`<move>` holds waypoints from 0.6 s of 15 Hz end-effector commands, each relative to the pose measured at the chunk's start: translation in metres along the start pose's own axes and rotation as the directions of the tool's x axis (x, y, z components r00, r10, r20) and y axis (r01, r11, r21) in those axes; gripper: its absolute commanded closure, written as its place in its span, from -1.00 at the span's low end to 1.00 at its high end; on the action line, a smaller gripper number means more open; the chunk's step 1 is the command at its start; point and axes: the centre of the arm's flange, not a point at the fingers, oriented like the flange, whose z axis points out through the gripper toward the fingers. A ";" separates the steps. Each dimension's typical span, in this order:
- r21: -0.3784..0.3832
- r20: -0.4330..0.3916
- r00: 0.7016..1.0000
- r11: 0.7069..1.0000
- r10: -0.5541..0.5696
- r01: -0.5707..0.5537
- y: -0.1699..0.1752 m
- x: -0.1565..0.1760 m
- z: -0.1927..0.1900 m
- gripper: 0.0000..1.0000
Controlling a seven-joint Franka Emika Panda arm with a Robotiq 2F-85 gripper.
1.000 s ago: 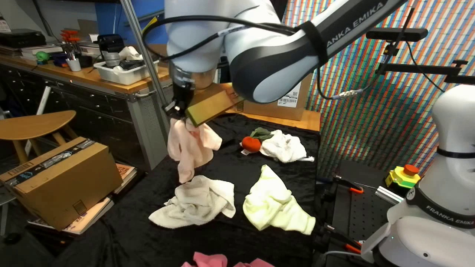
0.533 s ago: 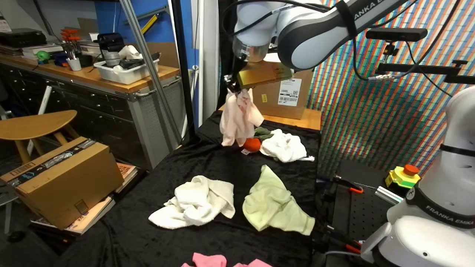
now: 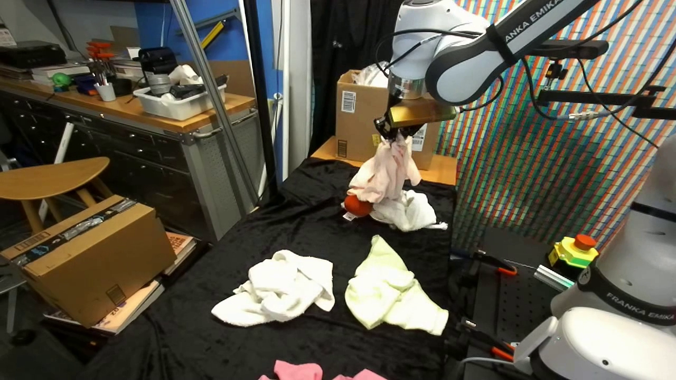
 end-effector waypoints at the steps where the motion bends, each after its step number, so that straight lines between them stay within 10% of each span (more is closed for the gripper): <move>1: 0.029 0.056 0.998 0.999 -0.025 0.024 0.002 -0.001 0.015 0.82; 9: 0.064 0.120 0.987 0.992 -0.111 0.104 -0.035 -0.018 0.038 0.62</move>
